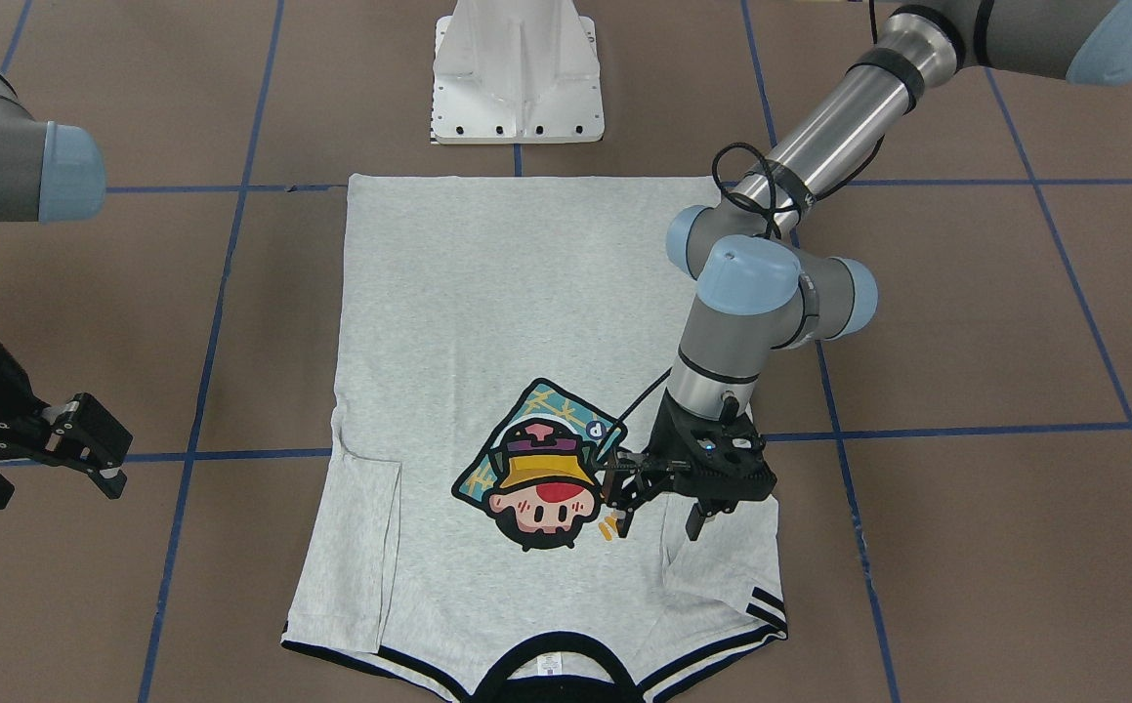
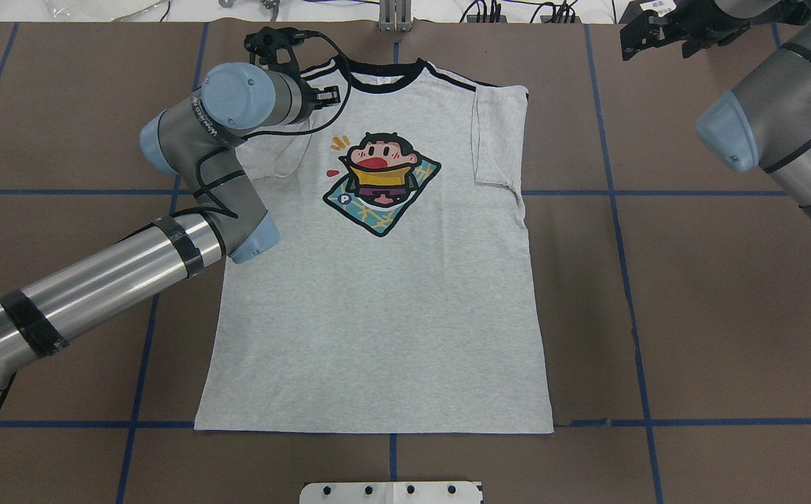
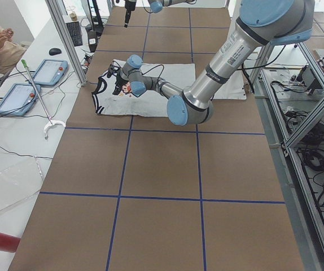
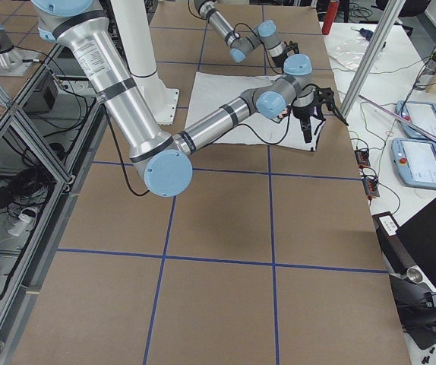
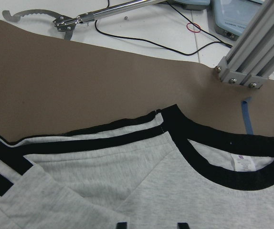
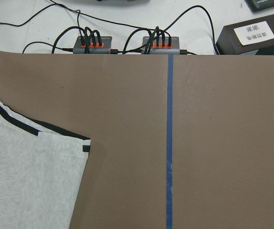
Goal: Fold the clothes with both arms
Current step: 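Fold the sleeve nearest the left gripper inward over the shirt body, then move both grippers down toward the hem corners nearest the robot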
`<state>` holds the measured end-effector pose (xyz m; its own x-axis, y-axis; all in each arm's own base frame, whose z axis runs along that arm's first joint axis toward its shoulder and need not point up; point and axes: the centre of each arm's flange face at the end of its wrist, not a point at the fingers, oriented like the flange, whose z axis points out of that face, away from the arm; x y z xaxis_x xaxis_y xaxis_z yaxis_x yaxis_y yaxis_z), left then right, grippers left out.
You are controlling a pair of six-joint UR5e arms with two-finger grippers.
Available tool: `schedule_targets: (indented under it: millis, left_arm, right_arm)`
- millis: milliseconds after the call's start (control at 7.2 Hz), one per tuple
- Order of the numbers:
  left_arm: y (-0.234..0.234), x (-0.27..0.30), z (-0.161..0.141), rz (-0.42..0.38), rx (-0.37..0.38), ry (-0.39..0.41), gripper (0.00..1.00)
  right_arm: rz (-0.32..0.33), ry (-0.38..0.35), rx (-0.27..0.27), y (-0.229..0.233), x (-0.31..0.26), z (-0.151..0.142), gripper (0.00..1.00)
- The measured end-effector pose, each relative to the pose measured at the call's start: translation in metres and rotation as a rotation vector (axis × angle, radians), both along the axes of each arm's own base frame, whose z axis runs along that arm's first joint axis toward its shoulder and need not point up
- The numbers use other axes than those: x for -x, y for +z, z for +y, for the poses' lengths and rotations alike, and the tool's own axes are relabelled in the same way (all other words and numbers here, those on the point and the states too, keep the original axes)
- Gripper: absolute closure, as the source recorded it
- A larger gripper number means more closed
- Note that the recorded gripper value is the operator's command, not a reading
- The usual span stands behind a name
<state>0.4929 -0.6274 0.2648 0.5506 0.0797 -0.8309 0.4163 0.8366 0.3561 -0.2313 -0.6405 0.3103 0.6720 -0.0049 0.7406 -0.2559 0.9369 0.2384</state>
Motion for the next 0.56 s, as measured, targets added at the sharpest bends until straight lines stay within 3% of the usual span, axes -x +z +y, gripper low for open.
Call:
schedule_targets:
  millis: [278, 556]
  left_arm:
    - [-0.019, 0.063, 0.066, 0.021, -0.004, 0.066, 0.0]
    - [-0.012, 0.114, 0.14, 0.077, 0.005, 0.119, 0.0]
  right_arm:
    - [-0.11, 0.064, 0.071, -0.033, 0.043, 0.064, 0.0]
    - [-0.162, 0.129, 0.127, -0.035, 0.093, 0.184, 0.01]
